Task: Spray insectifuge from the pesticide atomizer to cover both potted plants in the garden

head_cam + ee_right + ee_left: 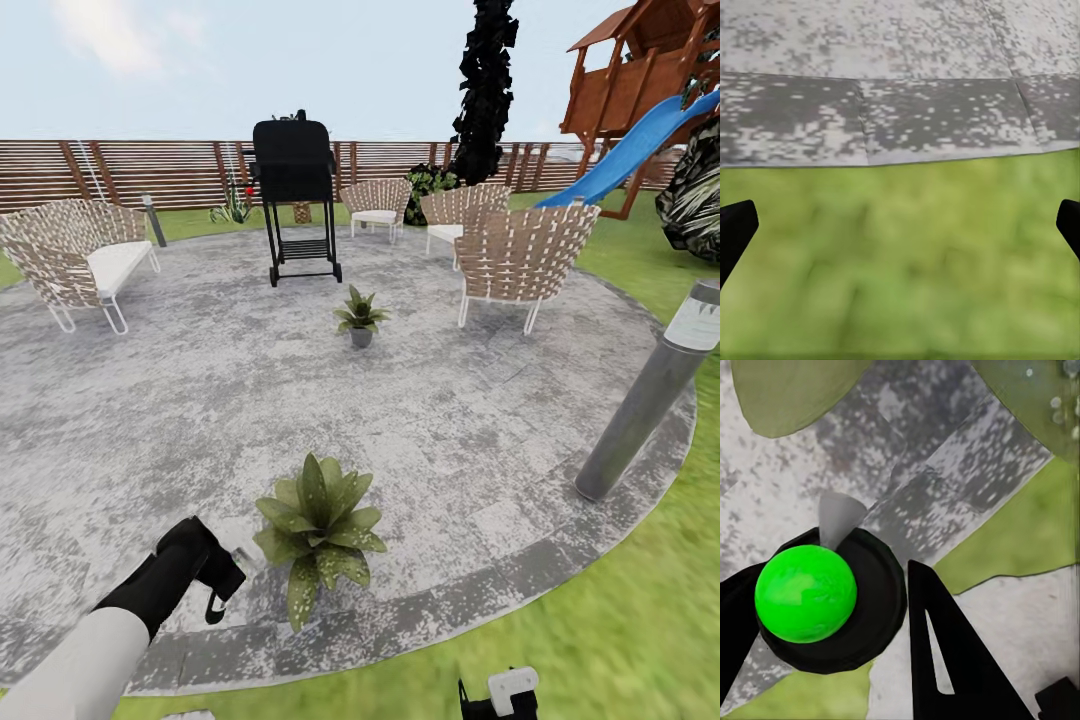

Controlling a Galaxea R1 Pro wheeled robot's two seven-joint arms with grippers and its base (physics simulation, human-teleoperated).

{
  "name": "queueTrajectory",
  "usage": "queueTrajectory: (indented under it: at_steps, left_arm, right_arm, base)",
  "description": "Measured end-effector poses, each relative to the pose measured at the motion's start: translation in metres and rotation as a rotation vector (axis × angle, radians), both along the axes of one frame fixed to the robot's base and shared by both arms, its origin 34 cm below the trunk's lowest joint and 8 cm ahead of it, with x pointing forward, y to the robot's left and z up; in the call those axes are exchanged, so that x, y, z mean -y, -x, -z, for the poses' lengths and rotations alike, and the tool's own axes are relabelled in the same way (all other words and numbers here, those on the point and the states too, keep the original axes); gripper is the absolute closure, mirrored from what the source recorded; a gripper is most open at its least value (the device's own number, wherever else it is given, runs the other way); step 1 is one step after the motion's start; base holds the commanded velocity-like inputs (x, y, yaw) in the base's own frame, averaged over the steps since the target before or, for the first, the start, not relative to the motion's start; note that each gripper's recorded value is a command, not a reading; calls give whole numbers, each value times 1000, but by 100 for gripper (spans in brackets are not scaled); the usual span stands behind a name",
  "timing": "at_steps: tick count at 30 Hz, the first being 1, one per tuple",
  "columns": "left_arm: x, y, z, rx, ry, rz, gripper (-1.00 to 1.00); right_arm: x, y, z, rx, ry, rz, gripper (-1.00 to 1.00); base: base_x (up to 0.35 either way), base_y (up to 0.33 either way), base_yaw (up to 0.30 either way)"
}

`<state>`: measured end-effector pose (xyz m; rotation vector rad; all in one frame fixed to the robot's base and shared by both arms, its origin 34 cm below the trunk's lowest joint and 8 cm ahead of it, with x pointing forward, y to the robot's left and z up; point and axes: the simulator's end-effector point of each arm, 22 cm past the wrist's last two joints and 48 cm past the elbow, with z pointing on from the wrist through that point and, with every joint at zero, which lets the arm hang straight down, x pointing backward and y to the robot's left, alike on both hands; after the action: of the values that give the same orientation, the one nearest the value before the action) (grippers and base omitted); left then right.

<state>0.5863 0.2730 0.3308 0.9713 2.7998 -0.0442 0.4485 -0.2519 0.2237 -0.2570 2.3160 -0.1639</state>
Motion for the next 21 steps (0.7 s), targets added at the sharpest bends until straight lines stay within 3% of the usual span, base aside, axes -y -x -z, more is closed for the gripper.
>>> queueTrajectory:
  at_steps: [4,10,14,16,21]
  left_arm:
    - [0,-1,-2,3,-5,10,100]
    - [23,13,-5,-61,105,40,100]
    - [20,13,-6,-64,104,41,100]
    - [4,4,-11,-41,134,-38,100]
    - [-3,1,-9,-26,112,-58,100]
  right_arm:
    - [0,0,0,0,0,0,-100]
    - [0,0,0,0,0,0,-100]
    - [0,0,0,0,0,0,-100]
    - [0,0,0,0,0,0,-100]
    - [0,0,0,-1,0,0,-100]
  base:
    - [0,0,0]
    - [0,0,0]
    - [0,0,0]
    - [0,0,0]
    - [-157,23,0]
